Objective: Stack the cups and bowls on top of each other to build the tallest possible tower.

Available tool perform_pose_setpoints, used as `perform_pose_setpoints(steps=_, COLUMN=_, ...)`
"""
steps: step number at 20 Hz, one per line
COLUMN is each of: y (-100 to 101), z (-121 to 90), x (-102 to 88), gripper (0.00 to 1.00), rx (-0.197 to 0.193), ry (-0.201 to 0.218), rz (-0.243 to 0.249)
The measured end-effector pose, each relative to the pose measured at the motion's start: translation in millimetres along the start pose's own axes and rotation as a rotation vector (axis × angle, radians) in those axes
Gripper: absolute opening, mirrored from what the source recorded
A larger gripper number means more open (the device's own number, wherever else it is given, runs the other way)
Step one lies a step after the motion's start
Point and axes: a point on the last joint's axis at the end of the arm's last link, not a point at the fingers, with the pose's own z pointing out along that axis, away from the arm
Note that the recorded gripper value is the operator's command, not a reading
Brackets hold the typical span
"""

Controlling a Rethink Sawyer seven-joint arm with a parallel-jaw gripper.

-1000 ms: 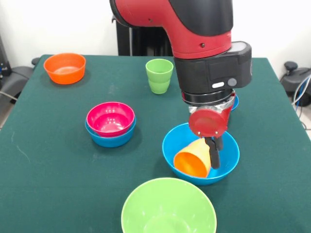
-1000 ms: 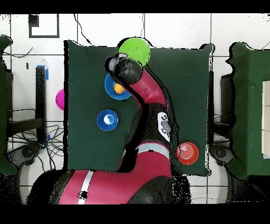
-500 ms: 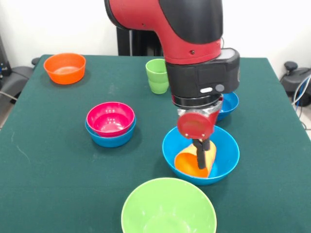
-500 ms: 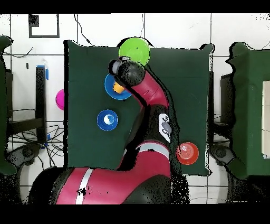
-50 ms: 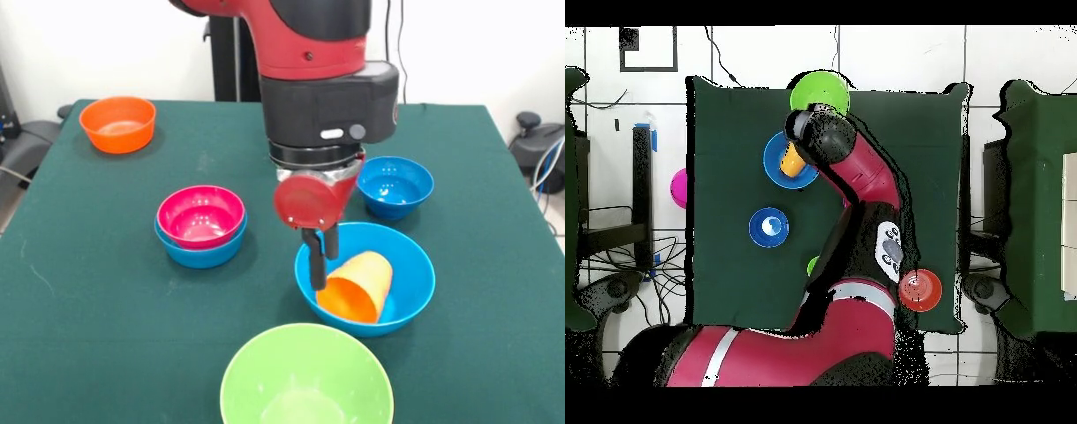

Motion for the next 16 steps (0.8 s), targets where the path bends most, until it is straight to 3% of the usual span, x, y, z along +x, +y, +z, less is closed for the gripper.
perform_pose_setpoints(steps=6, y=4, z=1, x=-10.2, gripper=1.0, rx=0.0, ry=0.004, rz=0.017)
perform_pose_setpoints(steps=16, y=7, z=26, x=-32.0, gripper=1.0, rx=0.032, ry=0.075, rz=0.09)
